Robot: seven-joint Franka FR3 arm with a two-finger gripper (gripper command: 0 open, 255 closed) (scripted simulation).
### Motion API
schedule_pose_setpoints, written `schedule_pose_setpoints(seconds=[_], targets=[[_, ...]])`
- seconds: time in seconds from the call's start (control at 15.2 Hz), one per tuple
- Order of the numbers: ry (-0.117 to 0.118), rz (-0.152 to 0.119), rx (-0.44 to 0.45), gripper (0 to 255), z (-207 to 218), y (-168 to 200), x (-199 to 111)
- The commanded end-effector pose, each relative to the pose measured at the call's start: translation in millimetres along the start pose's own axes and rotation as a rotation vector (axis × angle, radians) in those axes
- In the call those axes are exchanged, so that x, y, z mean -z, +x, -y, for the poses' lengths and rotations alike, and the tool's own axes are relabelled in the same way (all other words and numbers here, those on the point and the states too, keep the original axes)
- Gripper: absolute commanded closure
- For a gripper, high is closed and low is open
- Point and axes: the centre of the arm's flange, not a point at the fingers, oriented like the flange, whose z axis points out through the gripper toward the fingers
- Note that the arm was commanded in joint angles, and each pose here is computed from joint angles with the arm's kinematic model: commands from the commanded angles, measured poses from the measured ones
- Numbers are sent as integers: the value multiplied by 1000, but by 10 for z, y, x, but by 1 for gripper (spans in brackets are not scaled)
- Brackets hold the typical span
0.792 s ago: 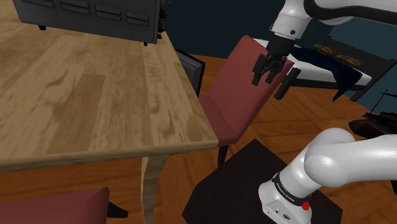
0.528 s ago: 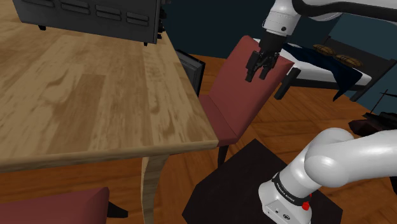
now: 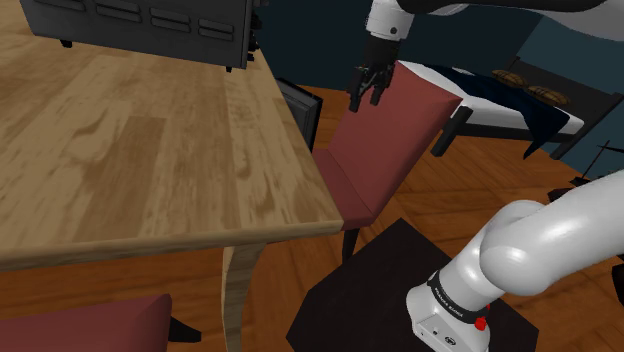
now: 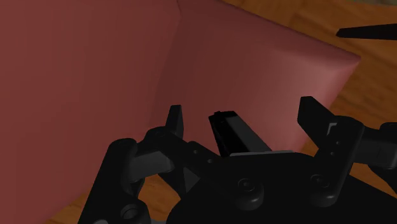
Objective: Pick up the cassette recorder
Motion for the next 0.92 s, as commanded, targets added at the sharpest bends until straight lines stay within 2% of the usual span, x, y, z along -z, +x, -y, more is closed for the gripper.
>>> schedule_pose_setpoints(seconds=[0.0,0.86], targets=[[-22,-2,34,0,89,246,-11],[-164,-17,245,0,849,1801,13]])
